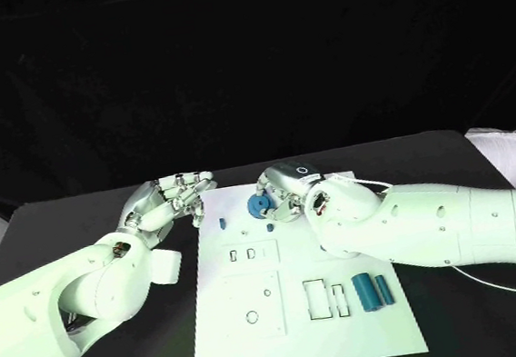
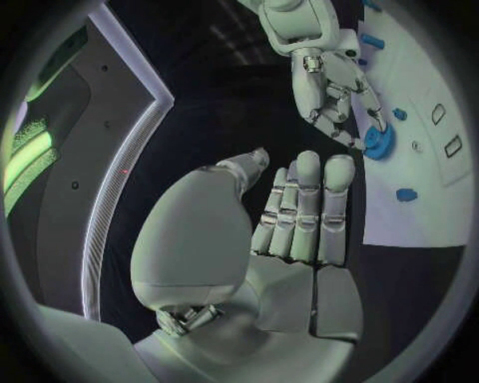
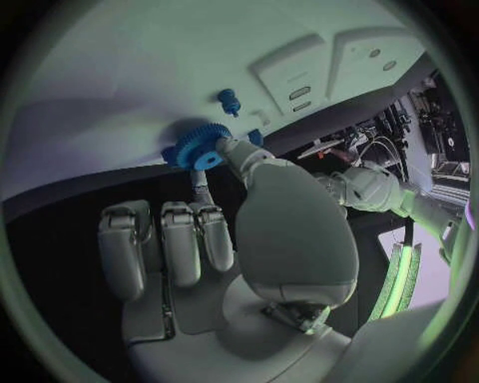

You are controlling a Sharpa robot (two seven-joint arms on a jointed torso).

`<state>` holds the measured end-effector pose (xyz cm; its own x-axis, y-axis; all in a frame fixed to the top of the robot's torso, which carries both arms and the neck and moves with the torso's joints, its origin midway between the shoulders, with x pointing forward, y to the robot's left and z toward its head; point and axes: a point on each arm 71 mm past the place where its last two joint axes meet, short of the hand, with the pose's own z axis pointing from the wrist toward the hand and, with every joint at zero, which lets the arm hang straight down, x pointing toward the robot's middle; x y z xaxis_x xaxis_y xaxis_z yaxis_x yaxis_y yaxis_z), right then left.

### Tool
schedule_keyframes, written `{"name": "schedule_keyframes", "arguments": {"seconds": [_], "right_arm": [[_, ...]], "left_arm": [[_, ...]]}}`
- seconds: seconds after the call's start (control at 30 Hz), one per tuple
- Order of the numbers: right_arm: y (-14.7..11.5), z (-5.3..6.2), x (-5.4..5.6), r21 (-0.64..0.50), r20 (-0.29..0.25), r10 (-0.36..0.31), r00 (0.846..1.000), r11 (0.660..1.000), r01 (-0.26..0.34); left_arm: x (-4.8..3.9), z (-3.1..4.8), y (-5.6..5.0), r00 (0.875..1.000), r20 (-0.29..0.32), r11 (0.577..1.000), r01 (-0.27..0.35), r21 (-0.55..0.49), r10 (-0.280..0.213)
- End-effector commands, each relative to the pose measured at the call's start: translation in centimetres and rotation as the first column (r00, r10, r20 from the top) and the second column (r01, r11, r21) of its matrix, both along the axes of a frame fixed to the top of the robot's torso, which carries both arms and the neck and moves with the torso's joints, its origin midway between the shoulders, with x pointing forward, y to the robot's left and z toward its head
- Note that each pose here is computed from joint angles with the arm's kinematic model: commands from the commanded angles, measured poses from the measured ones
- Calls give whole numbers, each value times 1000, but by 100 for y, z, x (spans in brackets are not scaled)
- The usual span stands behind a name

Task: Assemble the parts on the task board

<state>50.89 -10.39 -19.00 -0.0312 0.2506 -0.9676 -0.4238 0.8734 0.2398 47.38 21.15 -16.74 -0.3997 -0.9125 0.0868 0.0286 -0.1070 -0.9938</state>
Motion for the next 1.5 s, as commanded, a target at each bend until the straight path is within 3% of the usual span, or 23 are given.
{"name": "schedule_keyframes", "arguments": {"seconds": [0.03, 0.6, 1.5], "right_arm": [[-12, -41, 9, -34, -2, -12, 1000, 999, 12], [7, -38, 29, -38, 13, -21, 1000, 999, 22], [-3, -86, 51, -26, -59, -3, 998, 1000, 1]], "left_arm": [[-8, 18, -18, 1000, 7, 1000, 17, -9, -17], [-10, 18, -16, 1000, 6, 1000, 17, -9, -17], [-9, 17, -20, 1000, 4, 1000, 18, -8, -18]]}}
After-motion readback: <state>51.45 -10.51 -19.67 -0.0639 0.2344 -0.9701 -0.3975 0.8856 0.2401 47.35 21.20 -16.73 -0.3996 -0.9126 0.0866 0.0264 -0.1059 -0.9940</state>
